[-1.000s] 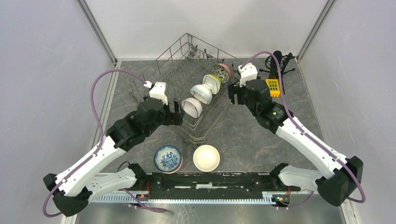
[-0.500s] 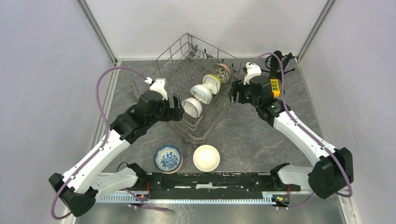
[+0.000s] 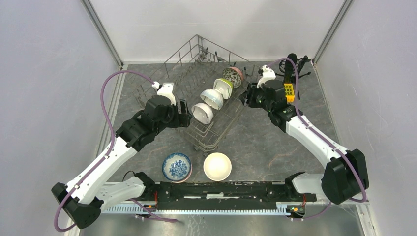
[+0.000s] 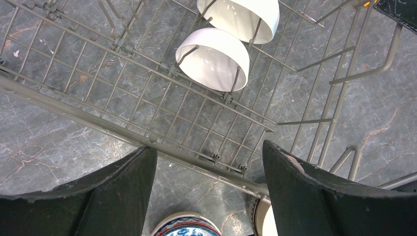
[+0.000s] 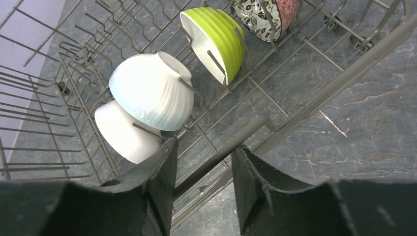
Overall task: Load the bowls into the dish rack
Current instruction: Adjust the dish rack at the center of the board.
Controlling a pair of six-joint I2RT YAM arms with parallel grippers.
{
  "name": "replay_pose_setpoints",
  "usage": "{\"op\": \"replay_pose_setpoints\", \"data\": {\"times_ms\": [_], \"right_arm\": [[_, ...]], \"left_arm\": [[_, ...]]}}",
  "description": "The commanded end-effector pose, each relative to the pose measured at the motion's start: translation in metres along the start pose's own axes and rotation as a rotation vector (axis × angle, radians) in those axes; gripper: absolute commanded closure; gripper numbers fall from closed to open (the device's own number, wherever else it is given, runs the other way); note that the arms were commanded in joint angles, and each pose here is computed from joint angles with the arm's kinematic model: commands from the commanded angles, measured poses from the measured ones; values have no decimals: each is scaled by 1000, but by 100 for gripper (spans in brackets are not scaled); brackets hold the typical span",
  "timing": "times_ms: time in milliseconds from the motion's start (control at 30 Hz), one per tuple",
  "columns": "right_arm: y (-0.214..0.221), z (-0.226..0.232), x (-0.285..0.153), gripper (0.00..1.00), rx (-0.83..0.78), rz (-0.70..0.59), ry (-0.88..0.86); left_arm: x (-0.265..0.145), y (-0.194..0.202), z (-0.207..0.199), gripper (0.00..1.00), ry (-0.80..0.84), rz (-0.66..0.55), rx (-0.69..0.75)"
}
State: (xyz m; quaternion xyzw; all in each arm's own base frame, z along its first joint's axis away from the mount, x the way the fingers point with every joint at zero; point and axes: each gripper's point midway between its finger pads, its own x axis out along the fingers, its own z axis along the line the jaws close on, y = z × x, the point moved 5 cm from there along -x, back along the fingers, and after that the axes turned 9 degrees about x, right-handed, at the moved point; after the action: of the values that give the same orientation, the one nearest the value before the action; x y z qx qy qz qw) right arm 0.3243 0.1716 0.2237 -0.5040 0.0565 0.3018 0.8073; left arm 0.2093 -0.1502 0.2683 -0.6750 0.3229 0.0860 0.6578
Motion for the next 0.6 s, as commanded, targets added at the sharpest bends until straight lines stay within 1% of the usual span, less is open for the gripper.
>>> {"op": "replay_pose_setpoints", "data": {"times_ms": [0,133,200,233,367,567], "right_arm": [[-3,5,6,61,20,-39,-53],[1,4,5,83,21,-34,-61],[2,3,4,96,20,-32,-60],[3,3,3,100,19,-32,-62],[6,4,-5,100,18,-43,-89],[15,3,-21,100,35,-57,-115]], "left_arm": [[4,-9,-9,18,47,-35,-12],[7,-7,-9,26,51,-21,-2],[7,-6,-9,29,51,-17,2],[7,-6,-9,31,51,-18,6],[7,-6,-6,34,33,-15,14],[7,-5,-3,36,12,-6,28]]}}
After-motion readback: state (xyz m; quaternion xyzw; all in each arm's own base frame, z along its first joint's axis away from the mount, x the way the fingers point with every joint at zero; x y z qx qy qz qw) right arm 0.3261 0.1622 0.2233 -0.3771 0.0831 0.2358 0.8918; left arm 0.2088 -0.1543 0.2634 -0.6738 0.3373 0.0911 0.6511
